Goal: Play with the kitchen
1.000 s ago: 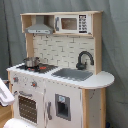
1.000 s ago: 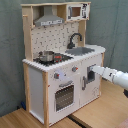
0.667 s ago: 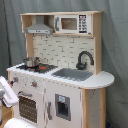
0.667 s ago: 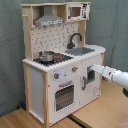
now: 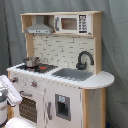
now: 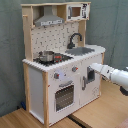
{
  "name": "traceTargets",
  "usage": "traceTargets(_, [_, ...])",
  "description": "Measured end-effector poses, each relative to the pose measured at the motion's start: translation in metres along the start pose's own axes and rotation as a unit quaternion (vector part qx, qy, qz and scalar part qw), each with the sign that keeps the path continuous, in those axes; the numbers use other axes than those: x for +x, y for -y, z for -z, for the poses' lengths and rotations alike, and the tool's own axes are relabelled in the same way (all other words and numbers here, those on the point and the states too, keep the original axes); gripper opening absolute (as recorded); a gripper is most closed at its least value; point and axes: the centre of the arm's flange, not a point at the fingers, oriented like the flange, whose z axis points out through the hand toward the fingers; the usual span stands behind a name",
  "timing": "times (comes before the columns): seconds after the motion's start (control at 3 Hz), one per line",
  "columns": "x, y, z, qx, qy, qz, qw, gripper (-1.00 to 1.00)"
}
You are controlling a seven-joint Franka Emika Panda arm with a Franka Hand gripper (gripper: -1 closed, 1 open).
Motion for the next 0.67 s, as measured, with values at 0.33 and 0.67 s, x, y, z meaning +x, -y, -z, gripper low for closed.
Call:
traceTargets(0.33, [0.000, -0.001, -0.013, -0.002, -0.021, -0.007, 0.9997, 1.00])
traceTargets(0.67, [-0.002, -0.002, -0.026, -0.007, -0.035, -0.021, 0.9991, 1.00])
